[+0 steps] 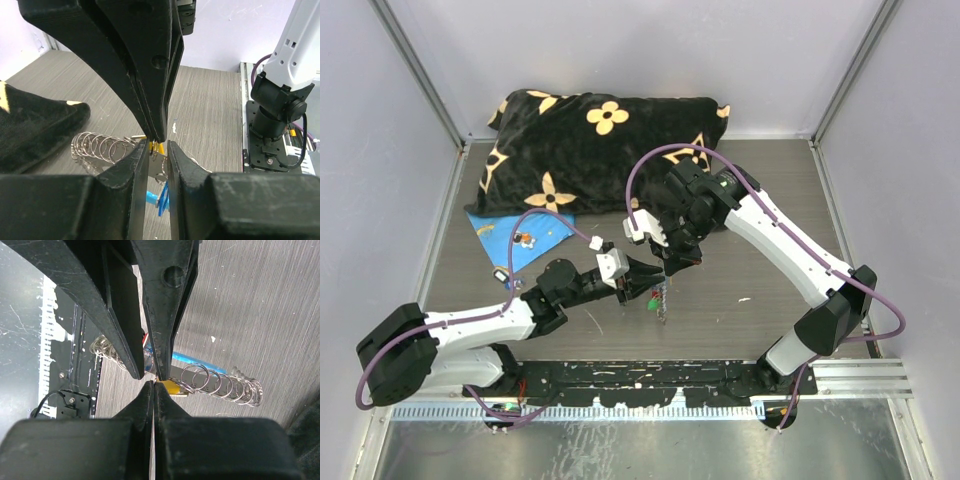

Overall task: Remove the keys from the keyring
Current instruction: Remove the key from the keyring.

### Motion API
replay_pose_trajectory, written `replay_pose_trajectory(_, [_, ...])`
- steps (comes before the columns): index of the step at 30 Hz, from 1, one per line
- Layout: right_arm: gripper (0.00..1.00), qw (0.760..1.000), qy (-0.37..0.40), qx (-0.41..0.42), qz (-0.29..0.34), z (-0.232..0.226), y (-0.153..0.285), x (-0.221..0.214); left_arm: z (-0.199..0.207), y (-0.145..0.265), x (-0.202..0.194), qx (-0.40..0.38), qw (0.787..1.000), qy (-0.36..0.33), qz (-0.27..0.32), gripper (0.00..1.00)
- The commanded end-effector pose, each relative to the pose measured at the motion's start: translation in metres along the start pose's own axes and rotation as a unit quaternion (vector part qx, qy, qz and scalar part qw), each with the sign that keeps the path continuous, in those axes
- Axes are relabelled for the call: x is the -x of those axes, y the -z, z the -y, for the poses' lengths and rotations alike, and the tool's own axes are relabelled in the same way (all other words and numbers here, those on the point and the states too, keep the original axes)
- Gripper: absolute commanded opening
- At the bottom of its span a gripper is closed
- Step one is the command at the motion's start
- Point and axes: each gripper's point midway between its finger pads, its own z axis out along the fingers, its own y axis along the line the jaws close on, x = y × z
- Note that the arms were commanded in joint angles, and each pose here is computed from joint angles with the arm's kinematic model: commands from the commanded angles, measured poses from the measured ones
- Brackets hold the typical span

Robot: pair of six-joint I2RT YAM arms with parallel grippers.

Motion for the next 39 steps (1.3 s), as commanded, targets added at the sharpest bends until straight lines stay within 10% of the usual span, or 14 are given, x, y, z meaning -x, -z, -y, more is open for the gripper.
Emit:
replay_pose_trajectory(1, [0.01,0.999,0.015,-0.006,0.028,-0.002,0.009,0.018,0.002,-0.009,0.038,-0.013,0.998,-0.022,0.057,0.21])
replay_pose_trajectory(39, [0.01,0.999,0.021,-0.004,0.038,-0.005,0.011,0.021,0.008,-0.012,0.025,-0.034,0.999,-0.007,0.013,0.00])
